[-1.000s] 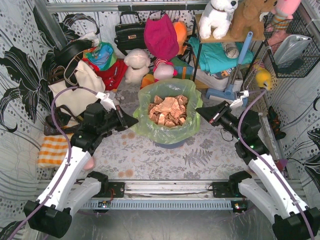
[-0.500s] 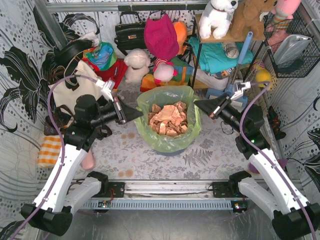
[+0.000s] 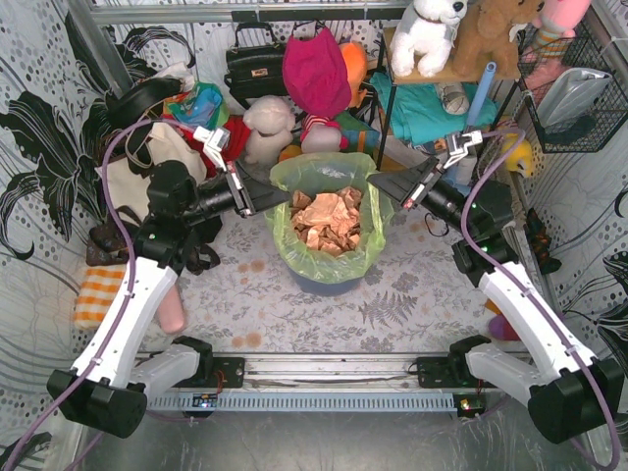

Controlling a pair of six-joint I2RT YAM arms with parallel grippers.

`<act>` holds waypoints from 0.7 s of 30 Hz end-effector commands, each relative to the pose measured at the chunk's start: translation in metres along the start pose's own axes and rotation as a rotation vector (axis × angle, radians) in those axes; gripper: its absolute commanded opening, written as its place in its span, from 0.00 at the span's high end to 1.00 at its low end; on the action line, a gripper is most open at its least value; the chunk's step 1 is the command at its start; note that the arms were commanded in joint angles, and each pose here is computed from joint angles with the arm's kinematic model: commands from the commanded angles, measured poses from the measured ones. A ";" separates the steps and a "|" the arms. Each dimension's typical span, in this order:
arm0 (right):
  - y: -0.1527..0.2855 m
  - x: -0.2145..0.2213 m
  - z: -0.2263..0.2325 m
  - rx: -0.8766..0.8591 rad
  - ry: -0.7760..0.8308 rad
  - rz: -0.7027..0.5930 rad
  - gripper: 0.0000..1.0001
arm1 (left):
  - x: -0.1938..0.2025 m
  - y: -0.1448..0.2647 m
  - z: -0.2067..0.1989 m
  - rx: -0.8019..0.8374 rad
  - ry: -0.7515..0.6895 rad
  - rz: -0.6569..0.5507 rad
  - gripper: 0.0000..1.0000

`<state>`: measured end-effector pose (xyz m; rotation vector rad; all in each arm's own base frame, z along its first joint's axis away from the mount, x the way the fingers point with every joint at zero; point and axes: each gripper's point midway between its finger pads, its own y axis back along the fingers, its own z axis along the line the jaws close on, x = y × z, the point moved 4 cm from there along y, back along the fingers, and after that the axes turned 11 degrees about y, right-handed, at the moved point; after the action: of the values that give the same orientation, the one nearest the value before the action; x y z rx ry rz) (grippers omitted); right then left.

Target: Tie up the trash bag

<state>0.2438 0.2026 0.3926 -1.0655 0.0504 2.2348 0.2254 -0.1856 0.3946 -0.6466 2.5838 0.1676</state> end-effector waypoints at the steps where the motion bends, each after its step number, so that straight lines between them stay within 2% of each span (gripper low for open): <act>1: 0.010 0.005 0.001 0.016 0.050 -0.024 1.00 | 0.004 -0.003 0.022 -0.030 -0.005 -0.014 1.00; 6: 0.025 0.034 -0.034 0.152 0.043 0.031 1.00 | 0.013 -0.005 0.064 -0.152 0.011 -0.002 1.00; 11: 0.049 0.053 -0.044 0.227 0.042 0.050 1.00 | 0.031 0.001 0.089 -0.199 0.012 0.019 1.00; 16: 0.071 0.056 -0.044 0.324 0.070 0.036 1.00 | 0.045 0.010 0.095 -0.208 0.015 0.027 1.00; 21: 0.085 0.048 -0.041 0.408 0.090 0.001 1.00 | 0.034 0.020 0.086 -0.282 -0.010 -0.059 0.98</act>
<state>0.2025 0.1604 0.3130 -0.9583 0.4171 2.1199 0.2233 -0.1730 0.3001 -0.7247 2.6177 0.4347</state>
